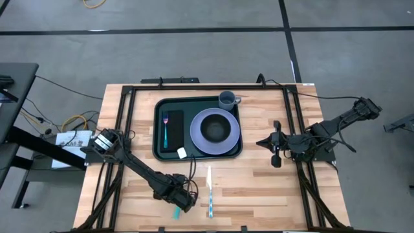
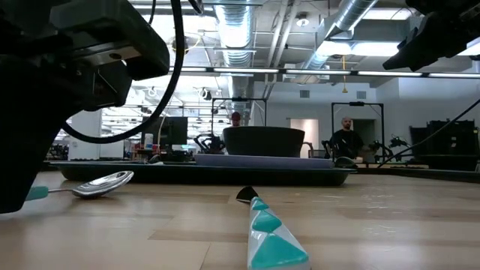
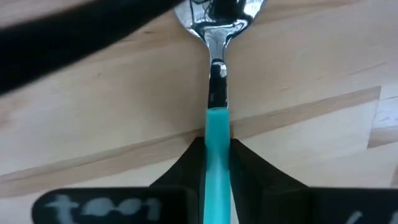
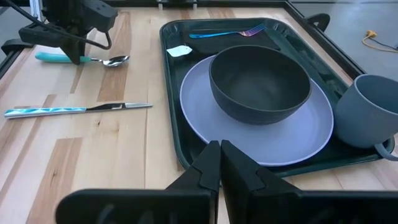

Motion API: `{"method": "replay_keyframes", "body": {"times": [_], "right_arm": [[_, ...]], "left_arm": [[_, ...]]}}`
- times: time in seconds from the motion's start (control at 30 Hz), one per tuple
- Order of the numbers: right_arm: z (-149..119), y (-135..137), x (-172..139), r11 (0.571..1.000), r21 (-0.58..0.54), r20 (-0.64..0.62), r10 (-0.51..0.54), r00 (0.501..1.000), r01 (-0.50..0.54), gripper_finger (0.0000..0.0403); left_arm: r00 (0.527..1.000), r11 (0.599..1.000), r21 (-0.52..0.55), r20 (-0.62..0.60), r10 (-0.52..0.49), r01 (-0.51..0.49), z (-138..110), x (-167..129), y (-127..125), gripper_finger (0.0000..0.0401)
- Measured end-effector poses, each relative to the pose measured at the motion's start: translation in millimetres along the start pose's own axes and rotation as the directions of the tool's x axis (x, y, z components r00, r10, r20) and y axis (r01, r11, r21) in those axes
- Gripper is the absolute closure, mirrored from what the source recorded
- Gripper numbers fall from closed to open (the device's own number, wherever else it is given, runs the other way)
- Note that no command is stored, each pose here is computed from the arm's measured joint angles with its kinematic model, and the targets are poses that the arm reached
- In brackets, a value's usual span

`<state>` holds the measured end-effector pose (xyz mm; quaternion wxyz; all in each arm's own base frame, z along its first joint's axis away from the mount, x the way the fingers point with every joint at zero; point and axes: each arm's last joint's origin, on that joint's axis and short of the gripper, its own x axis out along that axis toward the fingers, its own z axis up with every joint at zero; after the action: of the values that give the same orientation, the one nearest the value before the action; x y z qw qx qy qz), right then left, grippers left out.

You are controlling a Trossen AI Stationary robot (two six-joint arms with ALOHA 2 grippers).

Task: Set up tray
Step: Put the light blue spoon on top of the black napkin to the right of the blue fork on the black serving tray

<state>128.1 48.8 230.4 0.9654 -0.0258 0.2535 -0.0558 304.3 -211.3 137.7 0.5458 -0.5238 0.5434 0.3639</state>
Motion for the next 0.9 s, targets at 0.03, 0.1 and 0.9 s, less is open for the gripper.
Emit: {"method": "replay_keyframes", "body": {"times": [0.03, 0.1, 0.9], "right_arm": [[0, 0, 0, 1.0, 0.0, 0.0, 0.0, 1.0, 0.0, 0.0398], [0, 0, 0, 1.0, 0.0, 0.0, 0.0, 1.0, 0.0, 0.0398], [0, 0, 0, 1.0, -0.001, -0.004, -0.004, 1.0, 0.004, 0.0398]], "left_arm": [[1.0, 1.0, -0.006, 0.009, -0.015, 0.015, -1, -4, 0, 0.0372], [0.996, 0.998, -0.042, 0.073, -0.053, 0.056, -2, -12, 3, 0.0372], [0.832, 0.941, -0.131, 0.515, -0.206, 0.313, 146, -150, 116, 0.0372]]}}
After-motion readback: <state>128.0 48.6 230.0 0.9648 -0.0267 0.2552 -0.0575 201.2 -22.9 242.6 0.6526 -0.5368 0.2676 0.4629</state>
